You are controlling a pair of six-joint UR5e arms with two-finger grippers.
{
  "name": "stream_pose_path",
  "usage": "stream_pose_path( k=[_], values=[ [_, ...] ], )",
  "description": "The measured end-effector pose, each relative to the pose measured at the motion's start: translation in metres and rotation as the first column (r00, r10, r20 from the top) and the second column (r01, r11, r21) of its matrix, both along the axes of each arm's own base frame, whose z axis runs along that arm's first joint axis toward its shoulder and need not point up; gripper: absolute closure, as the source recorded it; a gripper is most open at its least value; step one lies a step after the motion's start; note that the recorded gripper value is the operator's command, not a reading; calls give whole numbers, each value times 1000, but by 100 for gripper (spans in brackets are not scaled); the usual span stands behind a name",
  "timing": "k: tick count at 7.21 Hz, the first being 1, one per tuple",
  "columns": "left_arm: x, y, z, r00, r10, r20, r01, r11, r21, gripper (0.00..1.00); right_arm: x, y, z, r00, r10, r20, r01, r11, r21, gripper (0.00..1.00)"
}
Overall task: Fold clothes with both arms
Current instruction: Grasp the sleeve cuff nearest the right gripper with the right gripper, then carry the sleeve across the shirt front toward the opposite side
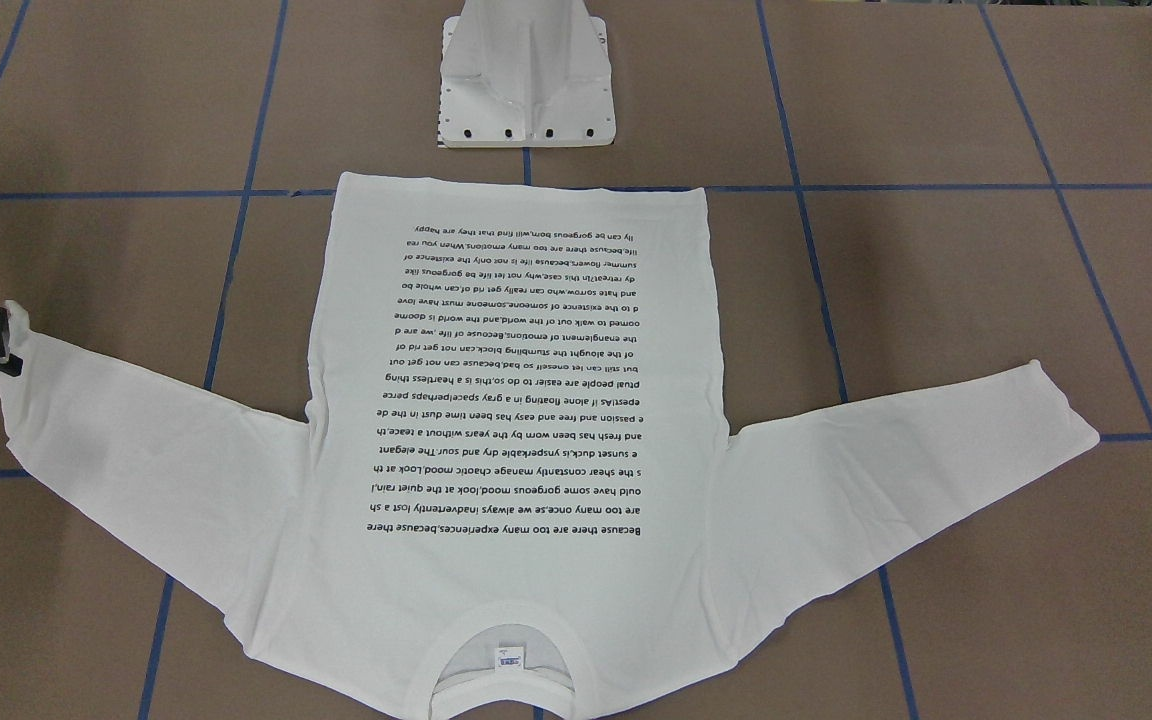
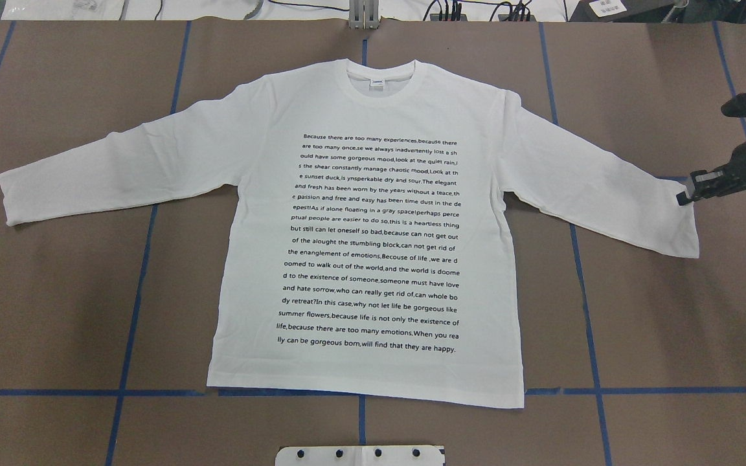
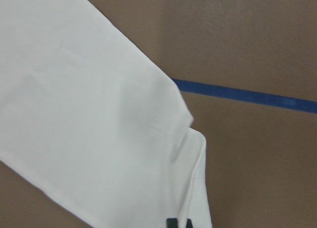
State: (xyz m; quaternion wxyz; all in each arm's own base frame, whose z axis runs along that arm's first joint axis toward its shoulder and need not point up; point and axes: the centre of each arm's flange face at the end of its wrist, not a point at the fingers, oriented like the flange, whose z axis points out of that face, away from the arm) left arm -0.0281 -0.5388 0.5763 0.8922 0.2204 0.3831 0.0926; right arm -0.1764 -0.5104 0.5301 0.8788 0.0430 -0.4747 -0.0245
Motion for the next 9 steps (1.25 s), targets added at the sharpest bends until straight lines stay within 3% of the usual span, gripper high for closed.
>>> stream_pose_path(
  k=[3, 6, 7, 9],
  values=[
    [0, 0, 2, 1000, 0, 2, 0, 1000, -2, 0, -63, -51, -162, 977, 122, 173, -100, 986, -131, 100],
    [0, -1, 3, 1000, -2, 4, 2, 1000, -5, 0, -166, -106, -327, 953, 206, 223, -184, 976, -116, 100],
    [-1, -1, 3, 1000, -3, 5, 3, 1000, -6, 0, -211, -112, -371, 952, 205, 225, -187, 977, -101, 100],
    [-1, -1, 5, 1000, -4, 6, 4, 1000, -10, 0, -287, -93, -420, 956, 196, 220, -184, 980, -72, 100]
  ],
)
